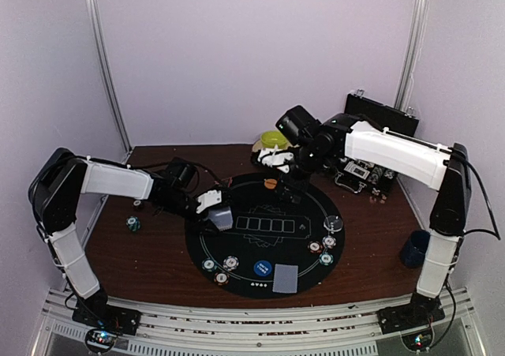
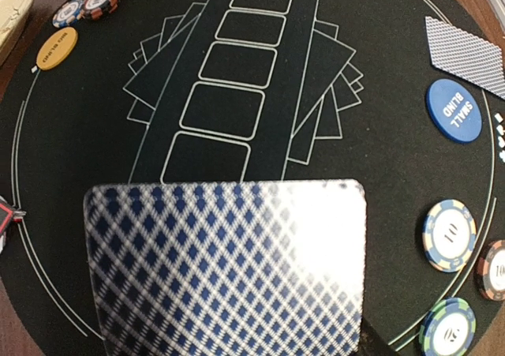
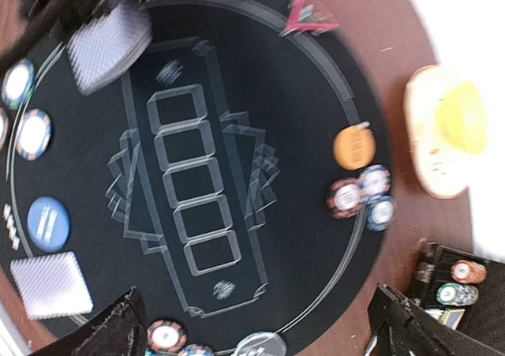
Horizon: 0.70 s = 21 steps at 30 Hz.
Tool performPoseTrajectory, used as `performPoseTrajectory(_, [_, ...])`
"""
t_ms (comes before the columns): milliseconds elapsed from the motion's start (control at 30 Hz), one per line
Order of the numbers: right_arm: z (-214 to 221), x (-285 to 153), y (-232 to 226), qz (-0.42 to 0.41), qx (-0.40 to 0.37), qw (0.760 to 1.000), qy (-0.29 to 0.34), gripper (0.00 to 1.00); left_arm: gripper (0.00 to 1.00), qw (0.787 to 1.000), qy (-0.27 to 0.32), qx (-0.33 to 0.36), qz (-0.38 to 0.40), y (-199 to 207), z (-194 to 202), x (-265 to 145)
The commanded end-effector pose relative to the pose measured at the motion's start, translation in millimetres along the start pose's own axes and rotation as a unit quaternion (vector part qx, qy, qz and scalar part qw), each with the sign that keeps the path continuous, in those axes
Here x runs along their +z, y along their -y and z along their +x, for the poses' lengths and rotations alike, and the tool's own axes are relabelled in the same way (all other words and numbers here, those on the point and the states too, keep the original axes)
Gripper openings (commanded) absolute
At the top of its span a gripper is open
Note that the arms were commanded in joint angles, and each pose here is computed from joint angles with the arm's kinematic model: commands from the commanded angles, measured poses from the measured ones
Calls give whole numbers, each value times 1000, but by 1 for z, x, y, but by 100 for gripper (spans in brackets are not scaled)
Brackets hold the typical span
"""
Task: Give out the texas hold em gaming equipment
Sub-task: Pick up the poker card from the face-down deck piles.
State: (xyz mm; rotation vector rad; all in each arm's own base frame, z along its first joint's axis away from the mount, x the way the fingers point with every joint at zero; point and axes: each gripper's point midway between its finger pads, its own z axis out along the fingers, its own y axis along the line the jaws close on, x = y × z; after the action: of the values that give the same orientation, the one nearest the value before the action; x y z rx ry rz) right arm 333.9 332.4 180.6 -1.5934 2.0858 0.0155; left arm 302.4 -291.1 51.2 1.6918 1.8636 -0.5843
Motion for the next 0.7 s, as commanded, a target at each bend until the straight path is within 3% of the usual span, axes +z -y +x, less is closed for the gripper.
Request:
performPoseTrajectory(0, [-28, -5, 37, 54, 85, 991, 88, 100, 56, 999, 25, 22, -25, -9, -22, -16])
performPoseTrajectory(300, [-67, 24, -1, -162, 163, 953, 197, 100, 56, 998, 38, 29, -29, -9, -31, -24])
performPoseTrajectory(667, [-79, 65, -43, -285, 191, 922, 178, 100, 56, 998, 44, 33, -30, -8, -36, -28])
